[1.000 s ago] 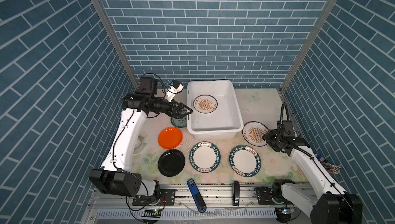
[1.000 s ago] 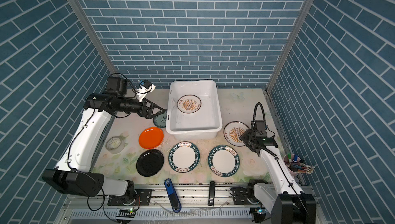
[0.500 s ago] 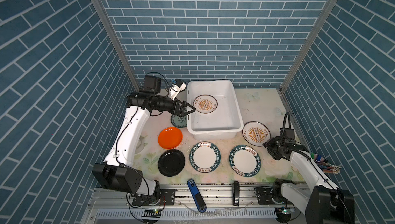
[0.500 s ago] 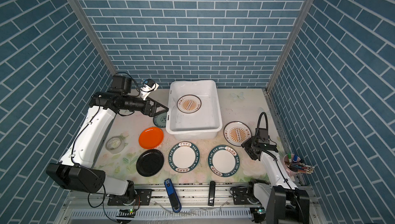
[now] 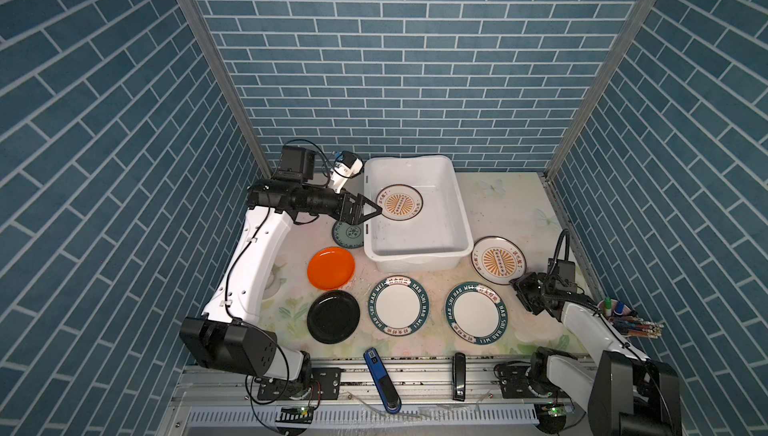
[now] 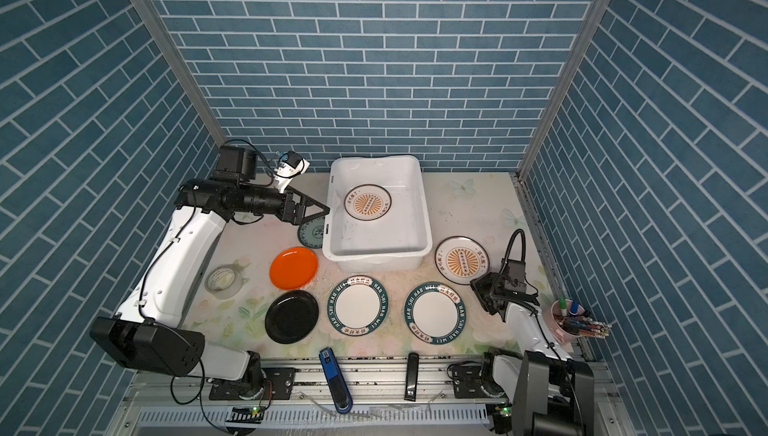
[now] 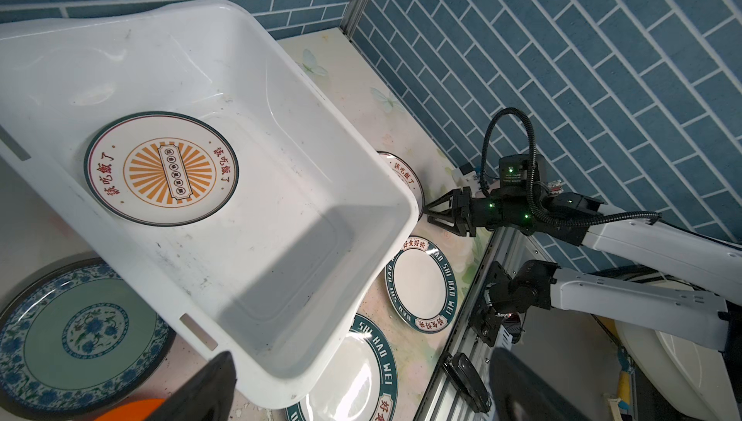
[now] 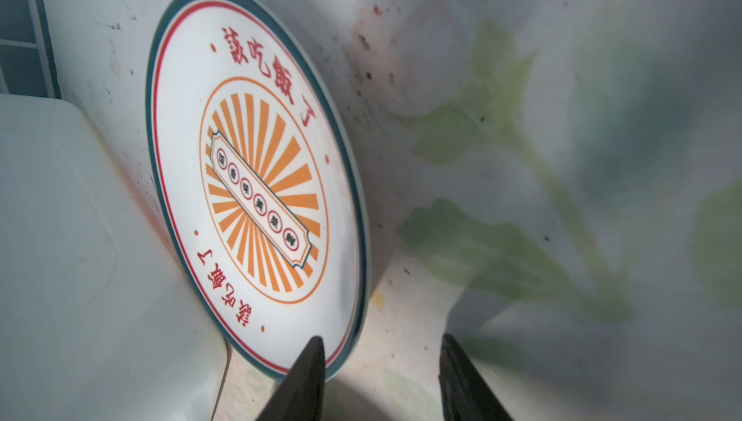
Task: Place the plates into the plastic bin on the countertop
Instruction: 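Lower the right gripper onto the sunburst plate edge and grip it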
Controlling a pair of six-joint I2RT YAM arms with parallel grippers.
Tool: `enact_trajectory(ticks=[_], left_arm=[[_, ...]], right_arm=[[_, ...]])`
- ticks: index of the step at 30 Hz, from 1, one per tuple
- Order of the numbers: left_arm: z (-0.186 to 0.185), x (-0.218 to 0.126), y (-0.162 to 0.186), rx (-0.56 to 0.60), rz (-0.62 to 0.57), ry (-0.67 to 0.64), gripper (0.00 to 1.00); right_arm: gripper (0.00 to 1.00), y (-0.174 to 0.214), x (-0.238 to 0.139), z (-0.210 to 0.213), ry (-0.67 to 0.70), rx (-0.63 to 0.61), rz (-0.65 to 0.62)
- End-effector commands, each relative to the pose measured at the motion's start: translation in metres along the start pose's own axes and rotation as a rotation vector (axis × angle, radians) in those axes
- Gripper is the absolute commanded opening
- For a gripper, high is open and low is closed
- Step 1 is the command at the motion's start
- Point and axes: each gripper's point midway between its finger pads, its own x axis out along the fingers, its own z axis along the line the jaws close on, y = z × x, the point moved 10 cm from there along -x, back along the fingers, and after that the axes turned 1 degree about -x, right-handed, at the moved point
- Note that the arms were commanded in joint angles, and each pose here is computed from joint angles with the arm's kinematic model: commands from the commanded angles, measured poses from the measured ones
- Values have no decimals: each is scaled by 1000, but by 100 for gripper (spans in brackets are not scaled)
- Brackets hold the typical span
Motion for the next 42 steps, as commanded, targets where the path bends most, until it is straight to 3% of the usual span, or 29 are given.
enact_trajectory(ticks=[1, 24, 42], left_arm=[[-8, -1, 2, 15, -8, 47, 99], [-11, 5, 5, 11, -6, 86, 100], [-14, 3, 6, 17, -17, 87, 99]], right_arm=[[46, -2, 5, 1, -57, 47, 9], [38, -4, 42, -27, -107, 166, 22], [31, -9, 43, -24, -98, 160, 22]])
